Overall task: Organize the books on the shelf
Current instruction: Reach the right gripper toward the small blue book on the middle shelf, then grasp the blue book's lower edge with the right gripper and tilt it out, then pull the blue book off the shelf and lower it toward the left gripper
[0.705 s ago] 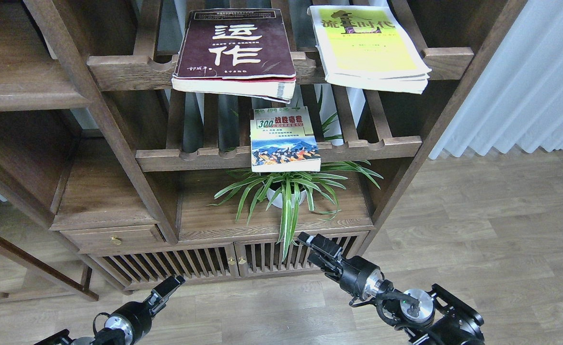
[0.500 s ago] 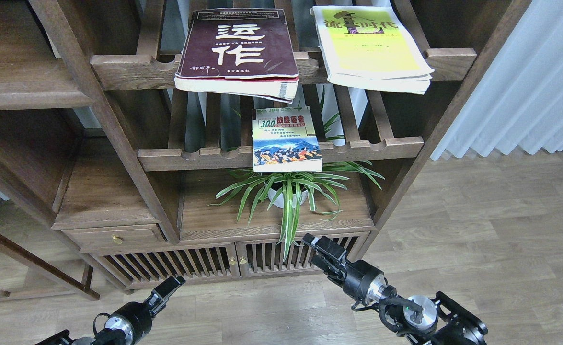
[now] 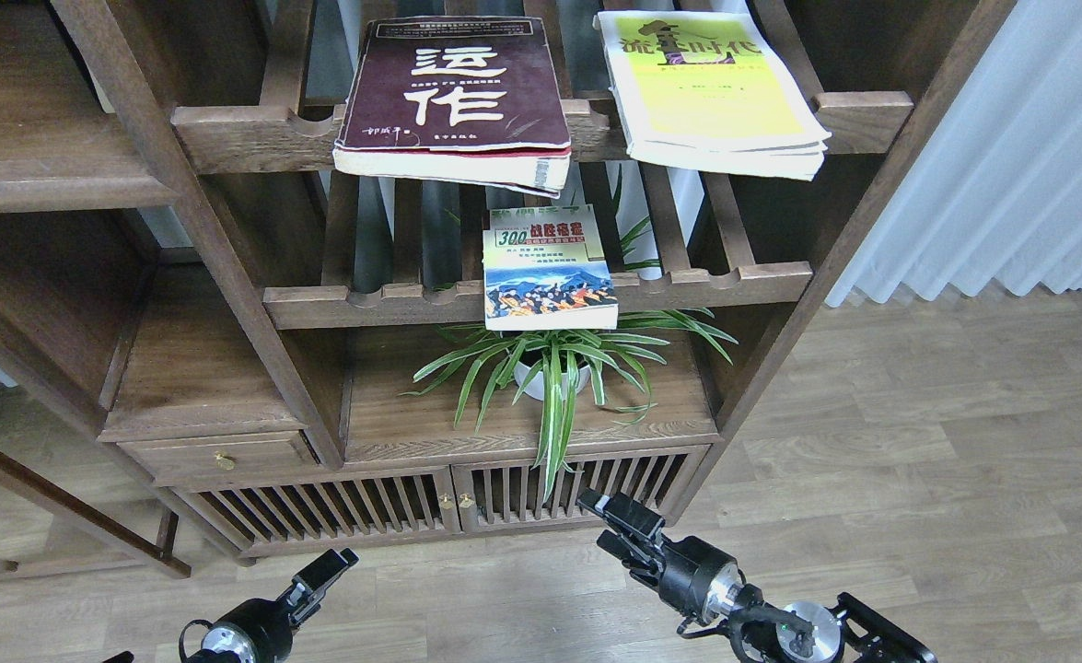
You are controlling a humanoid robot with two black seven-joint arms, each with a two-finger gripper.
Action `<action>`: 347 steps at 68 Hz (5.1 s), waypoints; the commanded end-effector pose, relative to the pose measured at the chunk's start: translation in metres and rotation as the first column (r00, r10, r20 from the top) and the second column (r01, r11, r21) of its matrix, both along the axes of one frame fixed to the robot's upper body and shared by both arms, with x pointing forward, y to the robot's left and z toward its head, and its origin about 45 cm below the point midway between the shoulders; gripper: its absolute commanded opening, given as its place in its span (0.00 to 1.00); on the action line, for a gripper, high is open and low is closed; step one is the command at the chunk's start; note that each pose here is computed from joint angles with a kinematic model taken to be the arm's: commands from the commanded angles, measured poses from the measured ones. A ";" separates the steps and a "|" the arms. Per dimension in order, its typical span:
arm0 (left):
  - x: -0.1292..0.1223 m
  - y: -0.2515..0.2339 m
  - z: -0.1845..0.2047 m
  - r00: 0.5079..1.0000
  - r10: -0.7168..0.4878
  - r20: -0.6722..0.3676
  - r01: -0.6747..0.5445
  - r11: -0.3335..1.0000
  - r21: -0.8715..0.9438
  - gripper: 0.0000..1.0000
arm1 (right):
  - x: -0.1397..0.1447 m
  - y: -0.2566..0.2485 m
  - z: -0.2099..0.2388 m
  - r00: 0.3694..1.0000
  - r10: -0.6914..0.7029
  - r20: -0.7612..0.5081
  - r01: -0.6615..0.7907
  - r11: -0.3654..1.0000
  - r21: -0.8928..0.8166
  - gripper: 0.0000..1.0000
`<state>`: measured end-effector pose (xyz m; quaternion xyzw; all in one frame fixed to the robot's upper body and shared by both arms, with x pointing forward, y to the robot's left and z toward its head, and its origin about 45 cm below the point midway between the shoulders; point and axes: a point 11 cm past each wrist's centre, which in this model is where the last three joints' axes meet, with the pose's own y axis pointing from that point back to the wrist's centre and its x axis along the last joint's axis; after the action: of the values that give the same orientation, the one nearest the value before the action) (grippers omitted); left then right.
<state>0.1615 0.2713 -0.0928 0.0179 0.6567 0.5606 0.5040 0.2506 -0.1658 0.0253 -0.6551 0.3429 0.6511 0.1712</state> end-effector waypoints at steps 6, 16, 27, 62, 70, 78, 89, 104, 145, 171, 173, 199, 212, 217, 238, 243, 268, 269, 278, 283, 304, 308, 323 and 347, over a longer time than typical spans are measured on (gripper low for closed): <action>-0.007 0.003 -0.003 1.000 0.009 -0.013 -0.009 1.000 0.005 1.00 | 0.021 0.005 0.037 0.994 -0.025 0.111 0.018 0.998 0.065 1.00; -0.013 0.004 -0.004 1.000 0.014 -0.022 -0.014 1.000 0.007 1.00 | 0.038 0.012 0.058 0.994 -0.032 0.103 0.027 0.998 0.055 1.00; -0.019 0.006 -0.006 0.999 0.022 -0.033 -0.022 1.000 0.008 1.00 | 0.052 0.012 0.059 0.997 -0.043 0.069 0.042 0.999 0.004 1.00; -0.039 0.022 -0.010 0.996 0.062 -0.065 -0.060 0.998 0.028 1.00 | 0.103 0.004 0.080 0.993 -0.101 0.066 0.106 0.992 -0.075 1.00; -0.041 0.027 -0.010 0.996 0.065 -0.068 -0.062 0.997 0.038 1.00 | 0.108 0.004 0.081 0.993 -0.099 0.064 0.105 0.989 -0.100 1.00; -0.041 0.028 -0.010 0.996 0.065 -0.068 -0.062 0.997 0.039 1.00 | 0.110 0.001 0.075 0.994 -0.089 0.057 0.097 0.981 -0.169 1.00; -0.042 0.028 -0.010 0.995 0.065 -0.069 -0.063 0.997 0.039 1.00 | 0.120 -0.004 0.073 0.995 -0.092 0.045 0.100 0.968 -0.232 1.00; -0.046 0.029 -0.012 0.995 0.068 -0.077 -0.065 0.997 0.041 1.00 | 0.126 -0.007 0.073 0.992 -0.116 0.043 0.123 0.960 -0.251 1.00; -0.049 0.029 -0.012 0.994 0.069 -0.082 -0.066 0.997 0.041 1.00 | 0.143 -0.003 0.088 0.993 -0.111 0.049 0.120 0.957 -0.266 0.91; -0.056 0.039 -0.014 0.992 0.080 -0.098 -0.074 0.995 0.071 1.00 | 0.130 0.033 0.104 0.994 0.031 0.103 -0.004 0.968 -0.252 0.61; -0.056 0.041 -0.015 0.992 0.082 -0.100 -0.075 0.994 0.075 1.00 | 0.128 0.036 0.103 0.994 0.043 0.102 -0.015 0.966 -0.258 0.59; -0.058 0.049 -0.014 0.991 0.089 -0.103 -0.080 0.993 0.092 1.00 | 0.128 0.033 0.098 0.994 0.038 0.099 -0.009 0.960 -0.279 0.29; -0.057 0.049 -0.014 0.991 0.089 -0.102 -0.079 0.993 0.092 1.00 | 0.143 0.016 0.091 0.995 -0.037 0.094 0.065 0.947 -0.316 0.48; -0.056 0.049 -0.014 0.991 0.088 -0.101 -0.079 0.993 0.092 1.00 | 0.147 0.011 0.089 0.993 -0.063 0.102 0.094 0.938 -0.333 0.60; -0.055 0.049 -0.014 0.991 0.088 -0.100 -0.079 0.993 0.091 1.00 | 0.145 0.013 0.082 0.994 -0.047 0.099 0.081 0.922 -0.378 0.85; -0.055 0.049 -0.014 0.991 0.088 -0.100 -0.079 0.993 0.091 1.00 | 0.147 0.011 0.081 0.994 -0.050 0.097 0.084 0.918 -0.388 0.84; -0.055 0.049 -0.013 0.991 0.092 -0.098 -0.083 0.992 0.091 1.00 | 0.165 0.012 0.103 0.987 -0.062 0.151 0.116 0.919 -0.377 0.51; -0.055 0.050 -0.013 0.991 0.093 -0.098 -0.084 0.992 0.092 1.00 | 0.166 0.012 0.103 0.986 -0.065 0.153 0.119 0.919 -0.376 0.49; -0.054 0.052 -0.013 0.991 0.093 -0.097 -0.084 0.992 0.095 1.00 | 0.167 0.012 0.106 0.983 -0.069 0.168 0.128 0.922 -0.367 0.30; -0.054 0.055 -0.012 0.990 0.104 -0.094 -0.095 0.991 0.098 1.00 | 0.167 0.014 0.109 0.982 -0.067 0.177 0.127 0.926 -0.356 0.20; -0.049 0.057 -0.011 0.987 0.138 -0.081 -0.130 0.987 0.091 1.00 | 0.155 0.027 0.124 0.970 -0.033 0.243 0.095 0.964 -0.250 0.03; -0.045 0.056 -0.010 0.988 0.135 -0.074 -0.128 0.988 0.087 1.00 | 0.145 0.033 0.127 0.968 -0.027 0.250 0.080 0.976 -0.203 0.03; -0.023 0.049 -0.004 0.991 0.130 -0.033 -0.128 0.990 0.064 1.00 | 0.076 0.060 0.137 0.949 0.038 0.314 -0.036 0.999 -0.013 0.03; 0.011 -0.001 0.014 0.998 0.046 0.047 -0.042 0.996 -0.077 1.00 | -0.019 0.049 0.097 0.935 0.171 0.312 -0.205 0.975 0.082 0.03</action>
<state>0.1662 0.2899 -0.0851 -0.0232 0.6580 0.5729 0.4881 0.2590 -0.1158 0.1379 -0.7647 0.2383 0.5588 0.2150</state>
